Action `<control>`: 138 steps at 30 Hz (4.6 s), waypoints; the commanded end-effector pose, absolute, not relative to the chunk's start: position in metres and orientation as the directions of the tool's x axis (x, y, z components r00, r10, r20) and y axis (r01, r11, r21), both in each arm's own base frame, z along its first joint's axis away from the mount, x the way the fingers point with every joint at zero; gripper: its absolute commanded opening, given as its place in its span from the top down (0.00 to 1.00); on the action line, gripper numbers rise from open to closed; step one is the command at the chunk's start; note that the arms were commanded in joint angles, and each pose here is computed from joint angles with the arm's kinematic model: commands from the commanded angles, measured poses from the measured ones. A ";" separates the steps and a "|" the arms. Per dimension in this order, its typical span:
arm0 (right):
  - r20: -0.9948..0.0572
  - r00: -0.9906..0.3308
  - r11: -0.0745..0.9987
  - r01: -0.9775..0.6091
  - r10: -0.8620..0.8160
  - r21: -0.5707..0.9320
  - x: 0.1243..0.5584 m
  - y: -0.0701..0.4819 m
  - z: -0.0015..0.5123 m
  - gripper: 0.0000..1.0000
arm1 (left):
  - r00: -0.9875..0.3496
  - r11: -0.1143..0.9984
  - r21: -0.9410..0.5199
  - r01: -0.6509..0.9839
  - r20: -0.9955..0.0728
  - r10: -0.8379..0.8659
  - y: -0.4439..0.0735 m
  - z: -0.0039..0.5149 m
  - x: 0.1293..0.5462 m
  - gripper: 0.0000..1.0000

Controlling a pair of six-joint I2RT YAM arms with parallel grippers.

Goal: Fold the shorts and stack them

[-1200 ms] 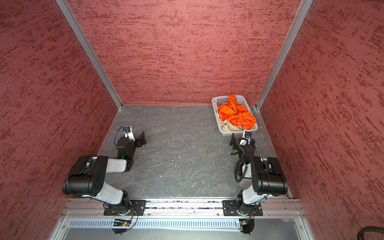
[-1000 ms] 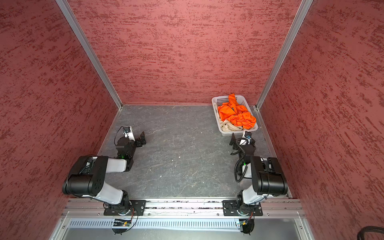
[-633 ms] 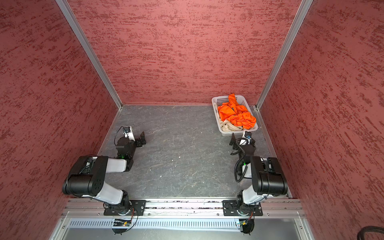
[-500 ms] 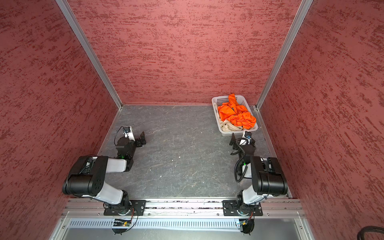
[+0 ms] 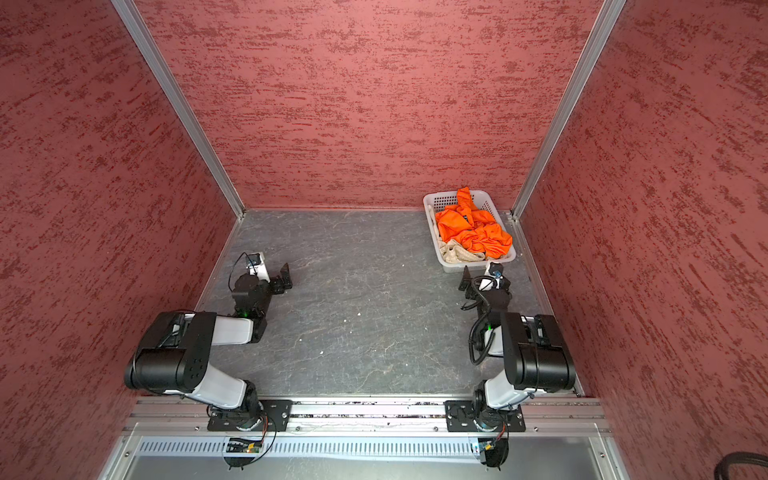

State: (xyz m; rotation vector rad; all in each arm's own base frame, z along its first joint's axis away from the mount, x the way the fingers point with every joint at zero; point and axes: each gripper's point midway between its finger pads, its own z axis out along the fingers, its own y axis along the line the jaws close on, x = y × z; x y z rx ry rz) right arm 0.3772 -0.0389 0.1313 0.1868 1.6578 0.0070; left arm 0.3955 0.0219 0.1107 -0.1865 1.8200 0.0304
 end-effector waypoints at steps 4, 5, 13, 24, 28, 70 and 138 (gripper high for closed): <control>-0.989 -0.070 0.986 0.119 0.128 0.119 0.382 -0.039 0.138 0.01 | -0.232 0.987 -0.075 -0.144 -0.967 -0.107 0.022 0.115 0.399 0.00; -0.989 -0.075 0.986 0.115 0.127 0.118 0.383 -0.038 0.137 0.01 | -0.232 0.987 -0.073 -0.143 -0.967 -0.106 0.022 0.115 0.399 0.00; -0.988 -0.067 0.981 0.144 0.138 0.127 0.380 -0.043 0.138 0.01 | -0.225 0.988 -0.070 -0.138 -0.969 -0.100 0.021 0.118 0.399 0.00; -0.961 -0.097 0.958 0.157 0.259 0.242 0.354 -0.039 0.214 0.01 | -0.322 0.998 -0.059 0.016 -0.945 -0.051 -0.040 0.189 0.398 0.00; -0.924 -0.194 0.936 0.189 0.331 0.296 0.354 -0.038 0.244 0.01 | -0.344 0.988 -0.114 0.107 -0.936 -0.071 -0.081 0.227 0.409 0.00; -0.825 -0.409 0.917 0.089 0.390 0.389 0.609 -0.011 0.304 1.00 | -0.509 0.969 -0.132 0.207 -0.861 -0.008 -0.160 0.224 0.476 0.00; -0.722 -0.644 0.847 -0.213 0.254 0.487 0.522 0.213 0.276 0.31 | -0.453 0.991 -0.122 -0.055 -0.882 -0.134 -0.067 0.272 0.402 0.00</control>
